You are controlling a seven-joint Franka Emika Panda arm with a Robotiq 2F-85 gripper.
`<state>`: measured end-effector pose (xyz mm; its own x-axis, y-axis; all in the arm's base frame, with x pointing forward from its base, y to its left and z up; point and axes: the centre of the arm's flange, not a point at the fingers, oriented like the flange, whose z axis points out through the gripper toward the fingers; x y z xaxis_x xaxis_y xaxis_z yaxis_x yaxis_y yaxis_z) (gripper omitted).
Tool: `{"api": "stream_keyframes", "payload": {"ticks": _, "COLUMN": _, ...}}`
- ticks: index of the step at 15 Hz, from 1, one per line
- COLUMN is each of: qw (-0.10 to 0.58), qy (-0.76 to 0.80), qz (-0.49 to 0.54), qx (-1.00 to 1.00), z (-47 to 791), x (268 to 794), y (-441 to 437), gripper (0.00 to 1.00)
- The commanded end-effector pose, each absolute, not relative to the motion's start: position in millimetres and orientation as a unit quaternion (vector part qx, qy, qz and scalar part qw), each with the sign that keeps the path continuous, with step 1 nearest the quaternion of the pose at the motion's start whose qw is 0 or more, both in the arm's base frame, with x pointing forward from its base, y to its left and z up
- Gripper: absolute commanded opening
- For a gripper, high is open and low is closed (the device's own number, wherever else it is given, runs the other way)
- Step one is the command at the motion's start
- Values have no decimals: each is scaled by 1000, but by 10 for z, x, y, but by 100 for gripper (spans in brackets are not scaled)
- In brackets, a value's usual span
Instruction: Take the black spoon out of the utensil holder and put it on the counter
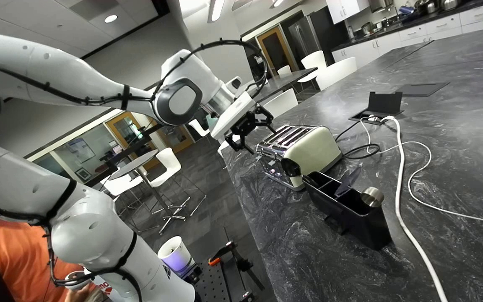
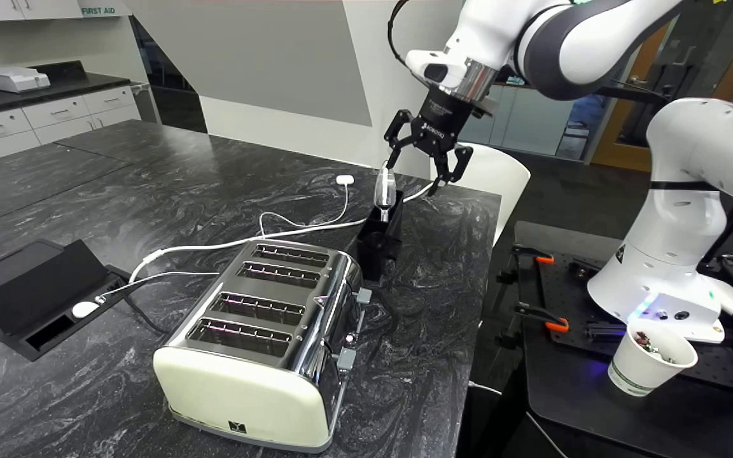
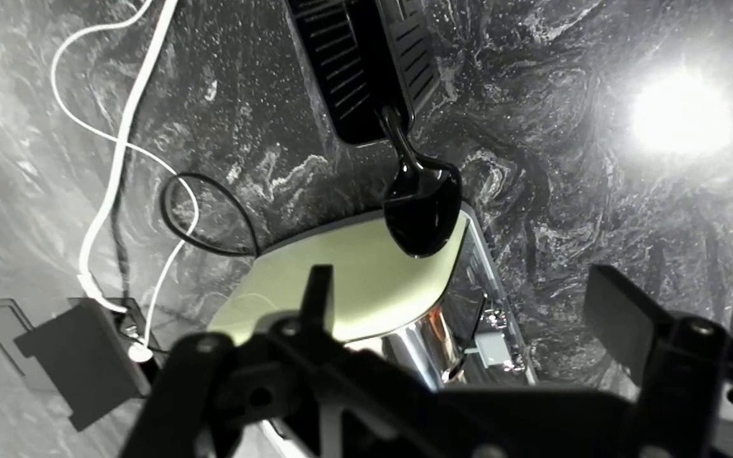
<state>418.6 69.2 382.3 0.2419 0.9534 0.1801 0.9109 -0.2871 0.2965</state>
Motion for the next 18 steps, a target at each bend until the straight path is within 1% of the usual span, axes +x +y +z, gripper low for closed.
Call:
{"api": "stream_keyframes", "payload": {"ticks": 1, "qw": 56, "qy": 671, "qz": 168, "qx": 720, "z": 3465, "x": 4339, "y": 723, "gripper": 100}}
{"api": "stream_keyframes", "payload": {"ticks": 7, "qw": 17, "qy": 789, "qz": 138, "qx": 598, "z": 3119, "x": 4502, "y": 614, "gripper": 100}}
{"api": "stream_keyframes", "payload": {"ticks": 8, "qw": 28, "qy": 760, "qz": 143, "qx": 633, "z": 3221, "x": 4284, "y": 732, "gripper": 100}}
{"api": "stream_keyframes", "payload": {"ticks": 12, "qw": 27, "qy": 782, "qz": 139, "qx": 607, "z": 3187, "x": 4328, "y": 682, "gripper": 100}}
{"api": "stream_keyframes", "payload": {"ticks": 13, "qw": 25, "qy": 778, "qz": 124, "qx": 615, "z": 3137, "x": 4412, "y": 649, "gripper": 100}}
{"api": "stream_keyframes", "payload": {"ticks": 18, "qw": -33, "qy": 776, "qz": 104, "qx": 621, "z": 2935, "x": 4728, "y": 372, "gripper": 100}}
